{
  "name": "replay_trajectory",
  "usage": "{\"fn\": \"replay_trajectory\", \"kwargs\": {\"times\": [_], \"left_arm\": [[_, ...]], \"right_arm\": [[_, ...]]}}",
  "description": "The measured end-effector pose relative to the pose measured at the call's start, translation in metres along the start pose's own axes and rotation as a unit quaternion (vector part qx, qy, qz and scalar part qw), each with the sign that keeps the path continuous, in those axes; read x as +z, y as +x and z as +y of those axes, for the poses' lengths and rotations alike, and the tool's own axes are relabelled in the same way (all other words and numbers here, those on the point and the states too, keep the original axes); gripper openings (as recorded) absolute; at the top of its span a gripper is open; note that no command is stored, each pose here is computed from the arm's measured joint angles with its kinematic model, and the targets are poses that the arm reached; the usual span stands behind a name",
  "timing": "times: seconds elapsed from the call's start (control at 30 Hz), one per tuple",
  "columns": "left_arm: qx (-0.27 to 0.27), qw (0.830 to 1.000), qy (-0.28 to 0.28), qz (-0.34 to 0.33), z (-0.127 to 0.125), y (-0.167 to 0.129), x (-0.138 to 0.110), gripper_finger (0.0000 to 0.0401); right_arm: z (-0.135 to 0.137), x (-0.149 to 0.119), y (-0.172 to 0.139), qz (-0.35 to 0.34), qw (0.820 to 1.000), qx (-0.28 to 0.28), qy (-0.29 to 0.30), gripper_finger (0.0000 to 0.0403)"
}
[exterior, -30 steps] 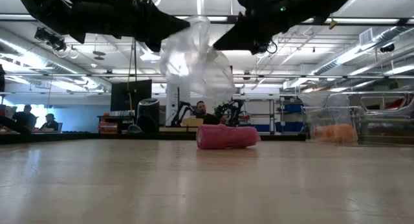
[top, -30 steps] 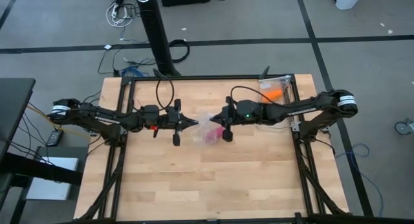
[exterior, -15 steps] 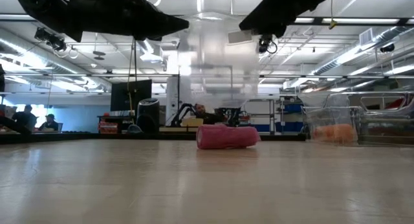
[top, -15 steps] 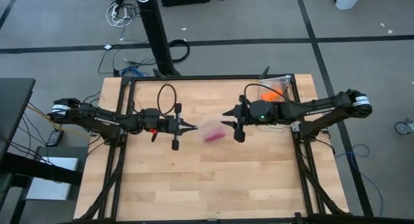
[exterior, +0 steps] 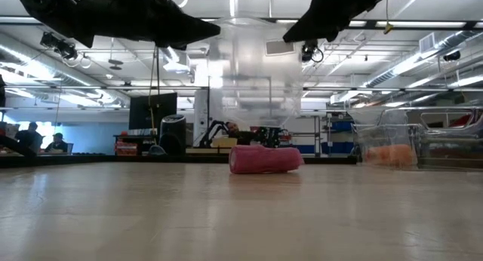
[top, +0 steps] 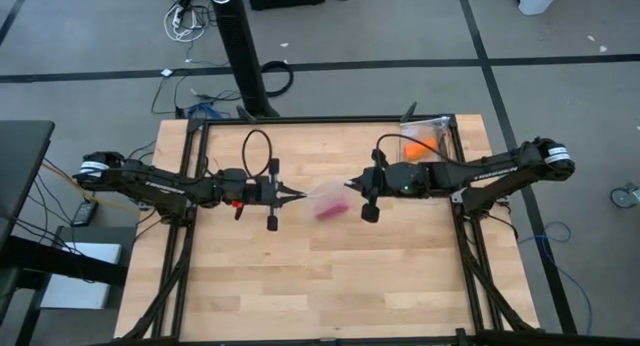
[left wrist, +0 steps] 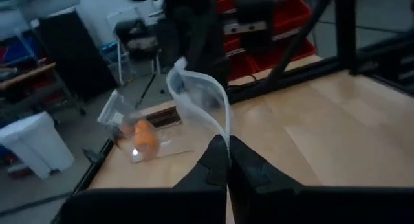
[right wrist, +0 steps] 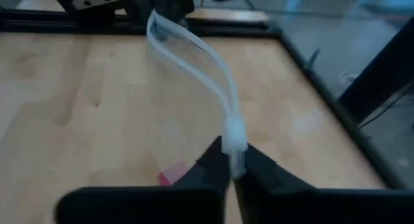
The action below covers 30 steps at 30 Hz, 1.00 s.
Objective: Roll bandage
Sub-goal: Open the transparent zip bag
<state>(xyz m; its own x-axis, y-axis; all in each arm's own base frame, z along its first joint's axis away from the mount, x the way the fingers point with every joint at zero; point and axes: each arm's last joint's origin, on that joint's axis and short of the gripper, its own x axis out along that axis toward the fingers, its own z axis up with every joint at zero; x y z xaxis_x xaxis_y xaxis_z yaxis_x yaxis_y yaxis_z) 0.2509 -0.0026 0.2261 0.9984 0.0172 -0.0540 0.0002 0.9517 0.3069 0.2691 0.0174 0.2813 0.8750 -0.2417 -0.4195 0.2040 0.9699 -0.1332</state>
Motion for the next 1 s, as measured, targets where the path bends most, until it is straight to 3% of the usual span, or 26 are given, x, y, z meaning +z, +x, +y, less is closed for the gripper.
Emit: {"fn": "replay_trajectory", "kwargs": {"times": [0.27, 0.63, 1.0], "left_arm": [[0.014, 0.998, -0.068, 0.007, 0.007, 0.0, -0.003, 0.0003], [-0.001, 0.998, -0.054, 0.032, 0.016, 0.013, 0.022, 0.0003], [-0.003, 0.998, -0.052, 0.032, 0.016, 0.013, 0.024, 0.0003]], "right_arm": [[0.011, 0.004, 0.0, -0.028, 0.999, 0.011, -0.045, 0.0004], [0.005, 0.003, 0.036, -0.065, 0.995, 0.04, -0.064, 0.0002], [-0.002, 0.003, 0.062, -0.118, 0.988, 0.076, -0.061, 0.0001]]}}
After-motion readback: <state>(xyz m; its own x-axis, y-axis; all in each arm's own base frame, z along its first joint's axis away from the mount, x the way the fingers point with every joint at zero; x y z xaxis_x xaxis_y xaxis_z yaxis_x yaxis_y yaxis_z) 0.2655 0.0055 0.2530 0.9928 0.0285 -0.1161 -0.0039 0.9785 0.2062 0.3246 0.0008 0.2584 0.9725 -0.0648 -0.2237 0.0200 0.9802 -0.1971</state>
